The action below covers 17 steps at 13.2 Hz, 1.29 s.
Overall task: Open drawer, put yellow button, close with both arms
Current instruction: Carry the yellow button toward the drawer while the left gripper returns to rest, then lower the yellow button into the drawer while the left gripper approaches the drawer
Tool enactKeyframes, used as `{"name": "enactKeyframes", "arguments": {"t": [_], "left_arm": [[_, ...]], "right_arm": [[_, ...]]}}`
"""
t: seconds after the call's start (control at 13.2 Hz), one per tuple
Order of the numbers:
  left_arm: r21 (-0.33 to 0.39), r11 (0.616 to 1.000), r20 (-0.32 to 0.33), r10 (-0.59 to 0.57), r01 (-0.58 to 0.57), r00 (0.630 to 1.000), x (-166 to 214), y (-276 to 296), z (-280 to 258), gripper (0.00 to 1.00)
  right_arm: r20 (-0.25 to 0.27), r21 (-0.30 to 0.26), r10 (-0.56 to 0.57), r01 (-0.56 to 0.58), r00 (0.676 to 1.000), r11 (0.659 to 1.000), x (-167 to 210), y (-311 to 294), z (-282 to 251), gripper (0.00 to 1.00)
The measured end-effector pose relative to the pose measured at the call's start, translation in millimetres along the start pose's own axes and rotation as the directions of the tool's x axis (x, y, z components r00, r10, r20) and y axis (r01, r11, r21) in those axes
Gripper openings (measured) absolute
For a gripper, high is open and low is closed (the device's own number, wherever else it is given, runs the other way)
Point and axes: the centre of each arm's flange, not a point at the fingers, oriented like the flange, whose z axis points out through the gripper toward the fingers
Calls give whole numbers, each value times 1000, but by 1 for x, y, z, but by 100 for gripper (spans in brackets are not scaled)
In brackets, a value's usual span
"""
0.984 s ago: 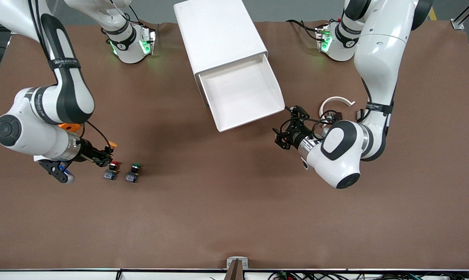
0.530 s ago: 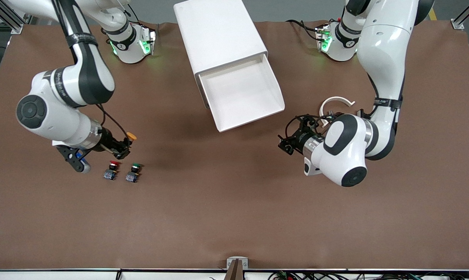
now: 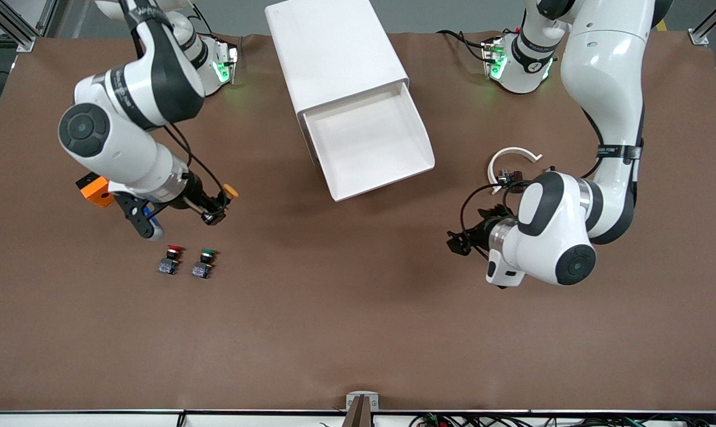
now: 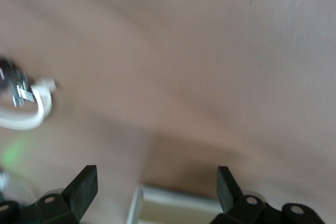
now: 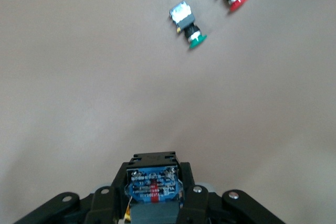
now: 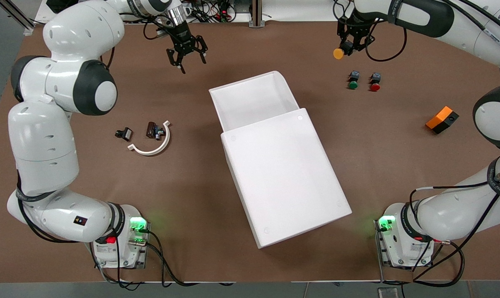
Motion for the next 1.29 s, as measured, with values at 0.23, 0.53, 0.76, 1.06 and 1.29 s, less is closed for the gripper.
{"name": "enactKeyframes", "arguments": {"t": [0.23, 0.53, 0.76, 1.06, 1.29], "left_arm": [[-7, 992, -102, 128, -130, 986, 11, -32, -5, 100], [-9, 952, -185, 298, -305, 936, 4, -102, -33, 100], [53, 917, -258, 394, -395, 882, -18, -156, -62, 100], [137, 853, -333, 518, -503, 788, -46, -213, -118, 100], [215, 837, -363, 547, -503, 755, -65, -228, -141, 100]], "right_arm": [[9, -17, 34, -34, 999, 999, -30, -9, -38, 41], [6, -11, 78, -78, 997, 997, -88, -27, -57, 41], [3, 0, 111, -111, 994, 994, -150, -39, -56, 41], [1, 23, 170, -170, 985, 985, -227, -48, -49, 41], [-33, 20, 194, -193, 981, 981, -279, -48, -37, 41]]}}
